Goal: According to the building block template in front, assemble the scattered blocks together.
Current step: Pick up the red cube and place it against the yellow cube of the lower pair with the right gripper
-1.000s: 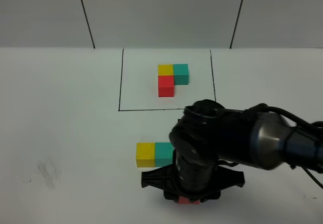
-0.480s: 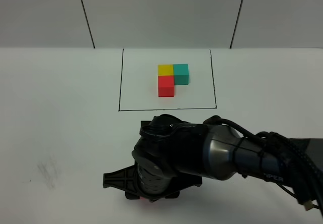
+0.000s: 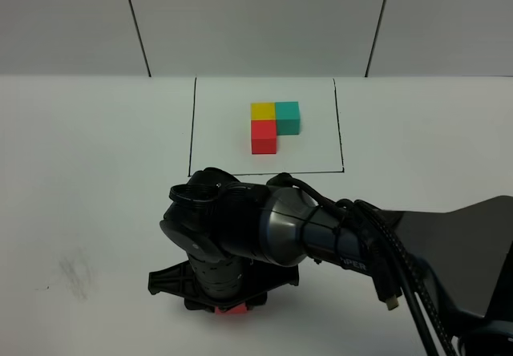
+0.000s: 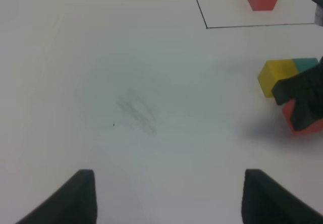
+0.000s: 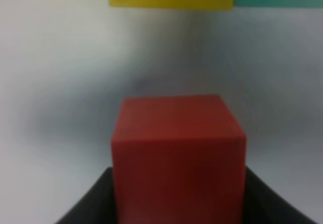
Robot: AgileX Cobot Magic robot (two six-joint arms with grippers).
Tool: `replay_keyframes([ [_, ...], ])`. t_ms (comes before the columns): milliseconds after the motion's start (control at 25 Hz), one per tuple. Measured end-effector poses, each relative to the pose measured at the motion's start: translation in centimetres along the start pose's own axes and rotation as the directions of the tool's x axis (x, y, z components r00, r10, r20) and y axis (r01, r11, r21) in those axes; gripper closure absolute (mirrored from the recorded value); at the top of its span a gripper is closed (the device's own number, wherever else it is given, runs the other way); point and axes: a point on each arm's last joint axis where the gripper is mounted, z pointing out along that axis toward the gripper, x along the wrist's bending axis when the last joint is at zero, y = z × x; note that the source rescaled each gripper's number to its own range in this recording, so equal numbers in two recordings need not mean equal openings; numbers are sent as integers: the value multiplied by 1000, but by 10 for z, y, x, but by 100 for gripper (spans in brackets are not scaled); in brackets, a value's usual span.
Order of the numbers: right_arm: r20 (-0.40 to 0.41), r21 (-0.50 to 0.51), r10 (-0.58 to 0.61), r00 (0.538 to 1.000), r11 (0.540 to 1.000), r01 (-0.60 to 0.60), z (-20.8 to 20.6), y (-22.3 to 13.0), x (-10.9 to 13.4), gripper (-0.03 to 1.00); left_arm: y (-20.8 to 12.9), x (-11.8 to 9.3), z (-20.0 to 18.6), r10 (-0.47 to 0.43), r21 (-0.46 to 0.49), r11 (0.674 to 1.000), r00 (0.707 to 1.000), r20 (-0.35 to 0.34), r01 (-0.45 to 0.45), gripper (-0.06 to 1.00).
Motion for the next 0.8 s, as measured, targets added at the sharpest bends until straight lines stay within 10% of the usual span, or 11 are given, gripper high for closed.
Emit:
replay_keyframes([
  [800,-14,-20,-4,1000,1000,4,9,11,-2,95,0,0,0,0,0,1000,1000,0,0,59],
])
